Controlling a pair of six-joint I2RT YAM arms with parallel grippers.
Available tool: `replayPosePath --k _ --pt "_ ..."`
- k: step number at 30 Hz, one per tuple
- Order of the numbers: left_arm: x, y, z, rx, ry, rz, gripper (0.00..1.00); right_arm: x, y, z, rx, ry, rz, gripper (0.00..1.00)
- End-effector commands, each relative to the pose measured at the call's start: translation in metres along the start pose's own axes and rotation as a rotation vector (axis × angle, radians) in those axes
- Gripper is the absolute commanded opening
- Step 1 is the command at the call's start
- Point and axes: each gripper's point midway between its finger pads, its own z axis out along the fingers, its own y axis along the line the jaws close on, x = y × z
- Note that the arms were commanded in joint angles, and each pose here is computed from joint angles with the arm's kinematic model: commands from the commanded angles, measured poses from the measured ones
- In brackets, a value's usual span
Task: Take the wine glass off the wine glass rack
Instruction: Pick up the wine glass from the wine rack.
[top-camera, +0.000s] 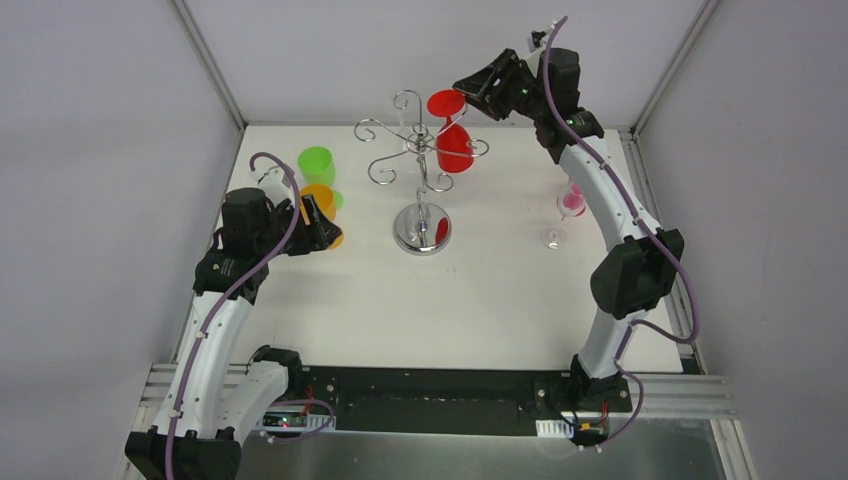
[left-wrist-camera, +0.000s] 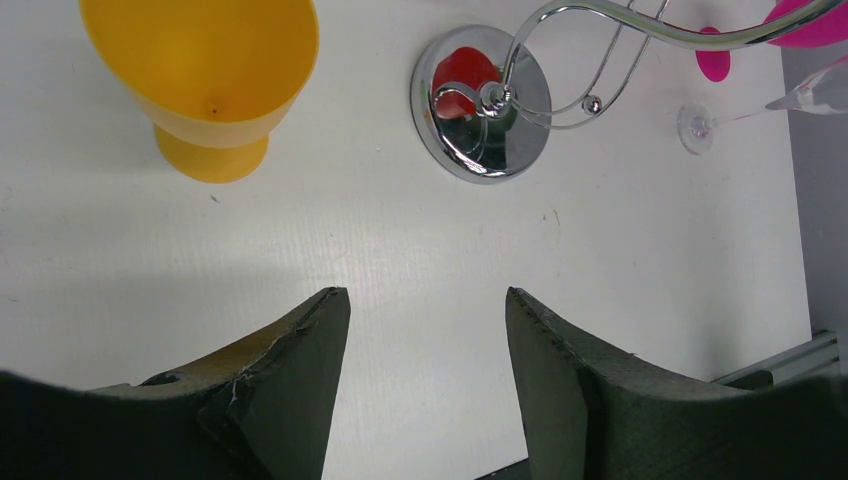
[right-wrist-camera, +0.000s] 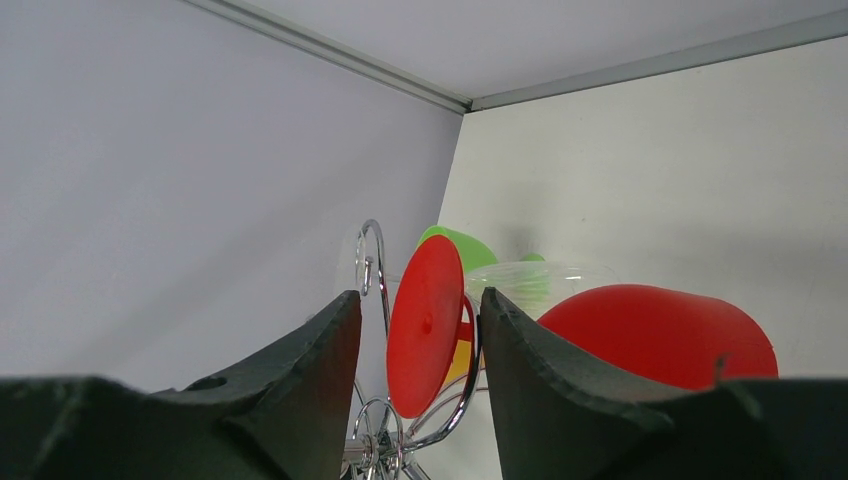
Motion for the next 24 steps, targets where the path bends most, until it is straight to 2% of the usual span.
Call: replayPosePath --k 1,24 --pt "-0.005 0.001 0.001 0.005 -0.018 0.027 0.60 -0.014 0.035 -0.002 -0.109 -0.026 -0.058 0.50" --pt "-0.004 0.002 0.003 0.002 -0.010 0.028 0.60 -0.015 0.032 0.013 -0.123 0.005 -0.074 0.49"
